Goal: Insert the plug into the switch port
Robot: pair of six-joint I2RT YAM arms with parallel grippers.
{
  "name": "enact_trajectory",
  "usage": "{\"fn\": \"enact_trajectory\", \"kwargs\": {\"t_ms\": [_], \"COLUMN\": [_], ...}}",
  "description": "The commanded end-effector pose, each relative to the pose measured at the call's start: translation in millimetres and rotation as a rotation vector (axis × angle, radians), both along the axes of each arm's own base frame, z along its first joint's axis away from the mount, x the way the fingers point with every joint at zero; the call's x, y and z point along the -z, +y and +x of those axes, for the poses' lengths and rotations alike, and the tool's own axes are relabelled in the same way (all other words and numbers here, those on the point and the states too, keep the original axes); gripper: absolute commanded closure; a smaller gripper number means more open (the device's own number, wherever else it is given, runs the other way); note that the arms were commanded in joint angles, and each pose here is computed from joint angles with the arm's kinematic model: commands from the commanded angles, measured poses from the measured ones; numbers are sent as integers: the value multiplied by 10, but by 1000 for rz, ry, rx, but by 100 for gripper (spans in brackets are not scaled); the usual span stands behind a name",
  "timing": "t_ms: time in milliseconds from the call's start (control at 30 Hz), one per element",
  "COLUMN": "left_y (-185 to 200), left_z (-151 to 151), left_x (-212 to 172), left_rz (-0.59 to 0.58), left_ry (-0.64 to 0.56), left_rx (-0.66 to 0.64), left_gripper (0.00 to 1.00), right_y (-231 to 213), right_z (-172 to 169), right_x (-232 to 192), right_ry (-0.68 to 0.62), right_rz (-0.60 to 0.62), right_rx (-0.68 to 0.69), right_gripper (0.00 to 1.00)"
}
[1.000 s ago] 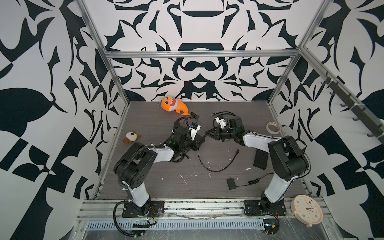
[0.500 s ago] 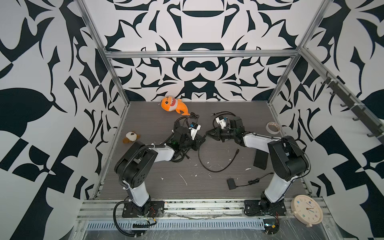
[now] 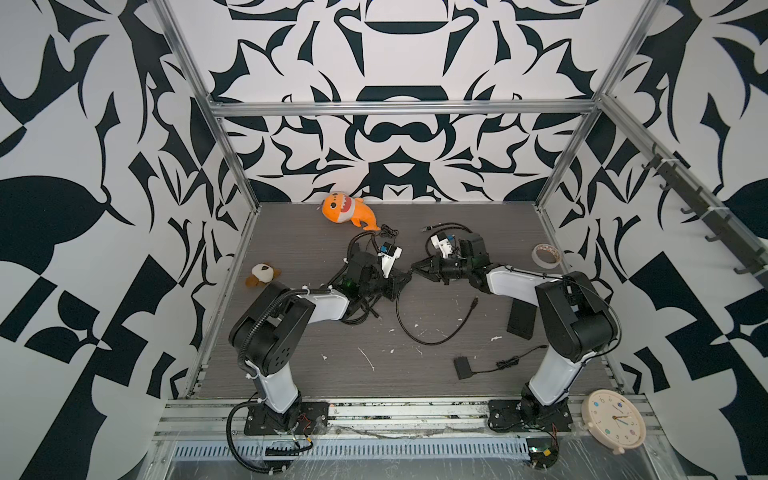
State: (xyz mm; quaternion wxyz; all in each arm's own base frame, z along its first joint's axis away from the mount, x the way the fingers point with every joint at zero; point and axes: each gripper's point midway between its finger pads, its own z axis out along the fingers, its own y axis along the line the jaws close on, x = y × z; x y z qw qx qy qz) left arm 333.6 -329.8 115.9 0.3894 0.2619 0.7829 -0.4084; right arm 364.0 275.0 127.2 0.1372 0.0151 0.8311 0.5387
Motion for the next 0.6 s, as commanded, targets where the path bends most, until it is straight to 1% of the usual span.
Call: {"fn": "enact_trajectory", "kwargs": {"t_ms": [0, 100, 167, 267, 367, 400, 567], "left_y": [57, 208, 312, 492, 699, 783, 1126], "left_z": [24, 19, -12, -54, -83, -81, -24], "left_x": [-128, -128, -108, -49, 46, 86, 227], "left_rz": [20, 97, 154, 224, 324, 366, 498], "left_ry": [-33, -34, -26, -13, 11, 14, 76], "left_rx": [-3, -48, -71, -125, -185, -208, -278], "left_gripper": [100, 100, 100, 100, 100, 100, 100], "right_y": [-7, -84, -113, -155, -175, -171, -95], "right_z": [-13, 40, 76, 145, 228, 260, 394], "right_x": [-167, -227, -275, -275, -210, -181, -58], "right_ry": [-86, -147, -187, -219, -238, -246, -298], "right_rz": [-27, -111, -151, -210, -253, -265, -327], "right_rx": [-35, -37, -41, -42, -38, -40, -68], "right_gripper": [83, 71, 67, 65, 63, 63, 61]}}
